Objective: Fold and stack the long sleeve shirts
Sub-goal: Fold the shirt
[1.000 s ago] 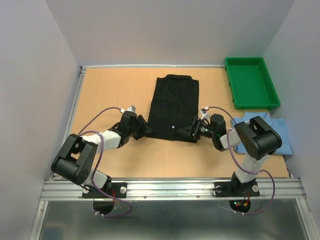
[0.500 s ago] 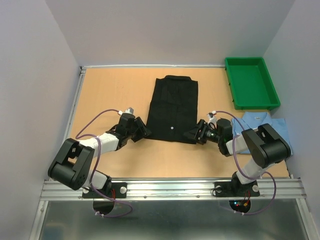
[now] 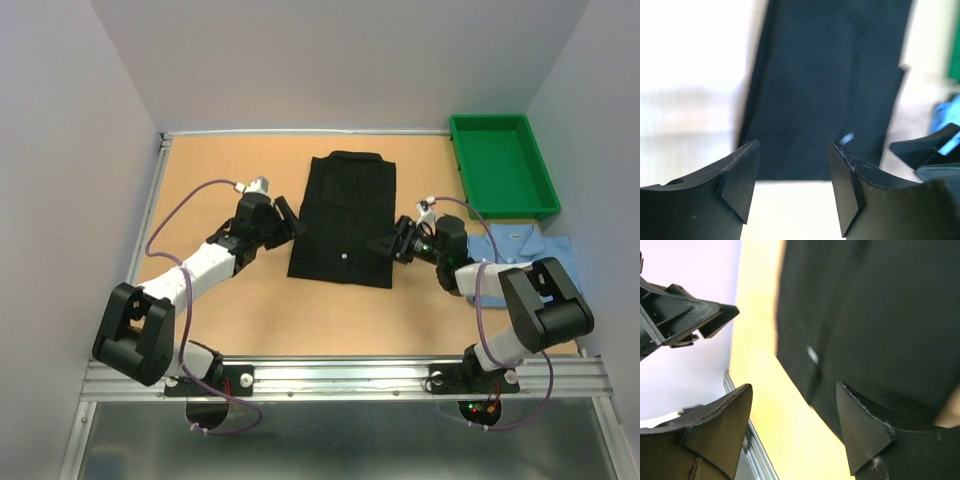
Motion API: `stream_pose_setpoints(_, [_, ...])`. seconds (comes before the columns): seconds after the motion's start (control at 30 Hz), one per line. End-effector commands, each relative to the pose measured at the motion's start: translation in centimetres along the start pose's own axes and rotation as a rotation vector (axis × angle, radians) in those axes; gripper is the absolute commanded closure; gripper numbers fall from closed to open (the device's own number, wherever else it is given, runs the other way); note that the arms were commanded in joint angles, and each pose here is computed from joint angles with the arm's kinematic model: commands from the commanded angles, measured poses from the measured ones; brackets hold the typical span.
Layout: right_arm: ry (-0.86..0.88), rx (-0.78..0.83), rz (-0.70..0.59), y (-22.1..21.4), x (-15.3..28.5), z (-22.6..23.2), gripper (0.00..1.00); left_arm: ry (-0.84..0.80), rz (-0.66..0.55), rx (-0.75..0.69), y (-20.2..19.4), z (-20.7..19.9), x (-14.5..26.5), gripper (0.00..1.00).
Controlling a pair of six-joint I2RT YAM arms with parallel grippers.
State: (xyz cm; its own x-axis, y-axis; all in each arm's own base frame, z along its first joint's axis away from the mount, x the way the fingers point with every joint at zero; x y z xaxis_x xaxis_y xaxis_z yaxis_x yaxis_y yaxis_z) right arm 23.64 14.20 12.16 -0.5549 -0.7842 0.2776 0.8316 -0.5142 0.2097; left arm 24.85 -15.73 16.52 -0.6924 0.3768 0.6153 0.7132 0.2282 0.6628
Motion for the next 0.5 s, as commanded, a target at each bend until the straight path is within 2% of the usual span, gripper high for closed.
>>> stream_pose_setpoints(0.0, [0.097,0.105,-0.049,4.0,-2.2,4.1,0.27,-0.059,-0.087,-0.054,4.5,-2.2,-1.2,0.33])
stream_pose_setpoints(0.2, [0.111,0.111,-0.069,7.4,-5.7,4.9,0.27,-0.160,-0.028,-0.031,5.6,-3.7,-6.4,0.36])
stream_pose_setpoints(0.23, [0.084,0.081,-0.031,7.3,-6.6,3.3,0.27,-0.162,-0.011,-0.028,5.5,-3.6,-7.1,0.36])
stream_pose_setpoints(0.47, [-0.038,0.004,-0.014,6.5,-8.2,-2.2,0.28,-0.087,0.095,-0.005,2.2,-1.2,-11.1,0.38])
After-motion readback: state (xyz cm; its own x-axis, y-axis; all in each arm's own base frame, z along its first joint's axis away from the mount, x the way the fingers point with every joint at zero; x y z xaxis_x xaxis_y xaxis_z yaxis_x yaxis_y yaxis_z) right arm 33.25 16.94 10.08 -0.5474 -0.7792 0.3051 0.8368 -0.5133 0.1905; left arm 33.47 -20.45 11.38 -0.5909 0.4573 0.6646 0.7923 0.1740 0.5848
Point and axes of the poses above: each gripper's point midway between its finger pads, its own x axis back along the fingers, its own z axis along the line the jaws close on, y = z × x, the point moved 10 cm from there along x, back along the fingers, and after that the axes turned 14 degrees about -x, right-handed, at the moved point
